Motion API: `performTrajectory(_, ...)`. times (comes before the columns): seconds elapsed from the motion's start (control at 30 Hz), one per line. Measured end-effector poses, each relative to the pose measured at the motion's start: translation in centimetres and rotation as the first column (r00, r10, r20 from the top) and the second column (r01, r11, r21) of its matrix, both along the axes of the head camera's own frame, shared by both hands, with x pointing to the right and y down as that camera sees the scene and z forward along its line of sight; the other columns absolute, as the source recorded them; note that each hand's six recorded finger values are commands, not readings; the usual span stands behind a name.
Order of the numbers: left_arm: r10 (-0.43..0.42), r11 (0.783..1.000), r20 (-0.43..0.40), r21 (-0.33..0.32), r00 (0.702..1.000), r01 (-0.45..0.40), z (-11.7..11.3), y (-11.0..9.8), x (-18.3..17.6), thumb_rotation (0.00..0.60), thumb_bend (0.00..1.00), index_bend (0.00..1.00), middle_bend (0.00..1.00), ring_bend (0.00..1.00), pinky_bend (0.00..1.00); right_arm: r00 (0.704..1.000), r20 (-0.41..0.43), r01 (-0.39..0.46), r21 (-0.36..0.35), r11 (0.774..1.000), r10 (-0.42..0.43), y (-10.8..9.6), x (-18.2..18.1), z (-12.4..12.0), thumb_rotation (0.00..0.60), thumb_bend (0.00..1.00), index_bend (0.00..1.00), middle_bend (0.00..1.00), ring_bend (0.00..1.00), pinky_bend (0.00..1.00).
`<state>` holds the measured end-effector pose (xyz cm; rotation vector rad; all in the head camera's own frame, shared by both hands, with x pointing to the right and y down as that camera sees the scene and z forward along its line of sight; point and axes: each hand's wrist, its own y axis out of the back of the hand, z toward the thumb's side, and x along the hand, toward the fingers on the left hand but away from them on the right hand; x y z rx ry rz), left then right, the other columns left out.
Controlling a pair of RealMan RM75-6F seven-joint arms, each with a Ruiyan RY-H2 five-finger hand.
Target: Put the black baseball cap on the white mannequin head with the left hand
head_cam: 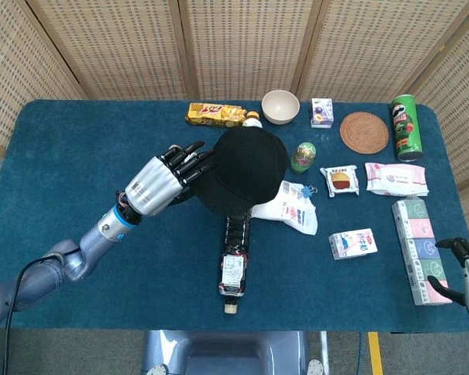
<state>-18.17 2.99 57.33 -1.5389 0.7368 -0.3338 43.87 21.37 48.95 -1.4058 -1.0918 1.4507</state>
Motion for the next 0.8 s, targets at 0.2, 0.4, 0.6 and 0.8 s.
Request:
performTrajectory(0.2,-0.031,0.997,0.013,-0.075,0.999,0.032,-0.7,0.4,-1.4,0.6,0.19,0.14,0.14,0.07,0.41,1.0,0.004,0.006,-0.003,1.0,-0.006,-0.3,-0.1,0.1,0.6,0.15,0.38,0.41,0.44,0.45)
performTrajectory(0.4,-0.085,0.984,0.05,-0.154,0.995,0.092,-1.9,0.8,-3.8,0.6,0.18,0.13,0.13,0.06,0.41,1.0,0.013,0.014,-0.013,1.0,-0.014,-0.6,-0.3,0.4,0.6,0.15,0.38,0.41,0.44,0.45)
performTrajectory(0.6,-0.175,0.963,0.1,-0.189,0.979,0.192,-2.7,1.2,-7.4,0.6,0.18,0.15,0.13,0.06,0.41,0.999,0.021,0.026,-0.021,0.999,-0.026,-1.0,-0.5,0.6,0.6,0.15,0.38,0.41,0.44,0.45)
performTrajectory(0.8,-0.284,0.914,0.162,-0.25,0.945,0.318,-3.1,2.4,-11.8,0.6,0.18,0.28,0.14,0.07,0.42,0.999,0.026,0.036,-0.041,0.999,-0.034,-1.6,-0.7,1.1,0.6,0.15,0.38,0.41,0.44,0.45)
